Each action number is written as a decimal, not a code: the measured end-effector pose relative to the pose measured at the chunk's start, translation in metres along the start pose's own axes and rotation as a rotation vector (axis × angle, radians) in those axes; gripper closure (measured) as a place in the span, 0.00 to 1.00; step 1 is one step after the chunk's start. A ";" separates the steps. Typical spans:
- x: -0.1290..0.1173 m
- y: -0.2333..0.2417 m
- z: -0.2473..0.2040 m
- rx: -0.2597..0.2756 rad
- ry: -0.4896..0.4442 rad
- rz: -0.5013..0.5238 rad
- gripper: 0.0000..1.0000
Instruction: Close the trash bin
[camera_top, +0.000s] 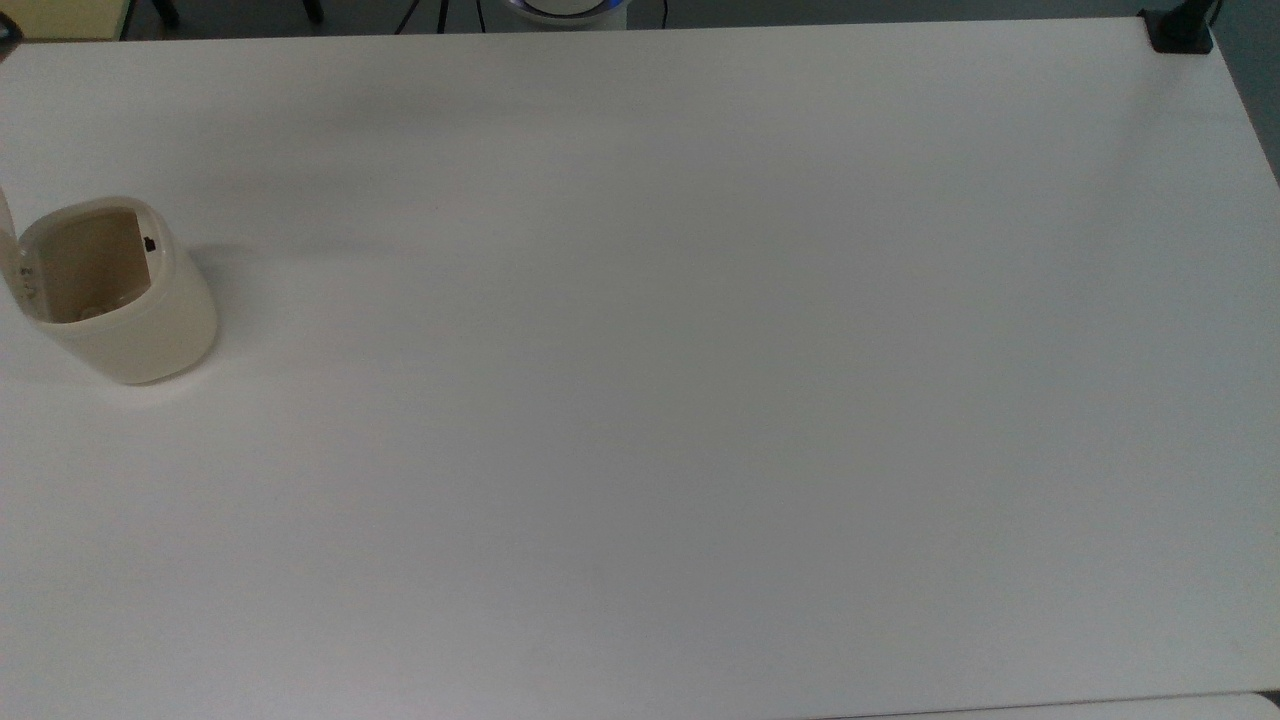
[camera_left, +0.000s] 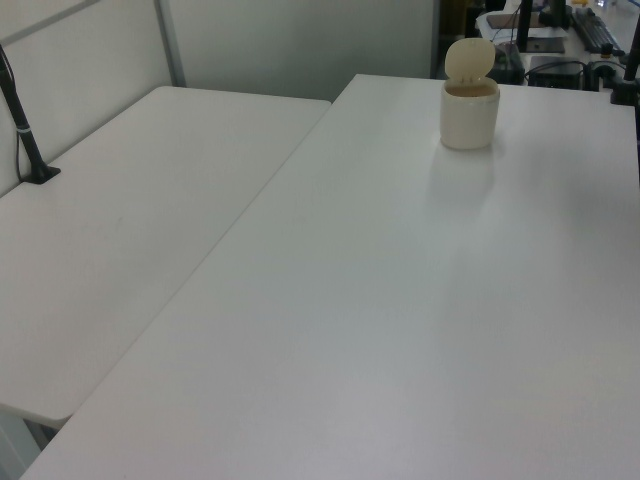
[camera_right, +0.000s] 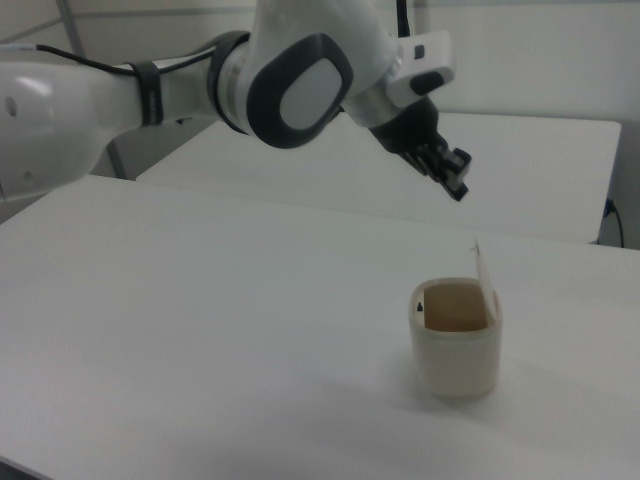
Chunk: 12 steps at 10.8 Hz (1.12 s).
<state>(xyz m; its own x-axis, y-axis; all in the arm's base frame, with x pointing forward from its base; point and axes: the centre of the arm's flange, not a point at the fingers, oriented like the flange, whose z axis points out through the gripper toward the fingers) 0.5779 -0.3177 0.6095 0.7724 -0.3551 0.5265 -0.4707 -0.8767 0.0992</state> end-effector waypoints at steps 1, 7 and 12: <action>-0.001 0.015 0.011 -0.014 -0.002 0.018 0.99; -0.013 0.039 0.085 -0.065 -0.031 -0.004 0.99; -0.017 0.007 0.110 -0.039 -0.047 -0.045 0.99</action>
<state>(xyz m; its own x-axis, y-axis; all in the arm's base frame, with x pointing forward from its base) 0.6082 -0.3528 0.5084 0.8117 -0.3314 0.4810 -0.4507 -0.8791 0.1550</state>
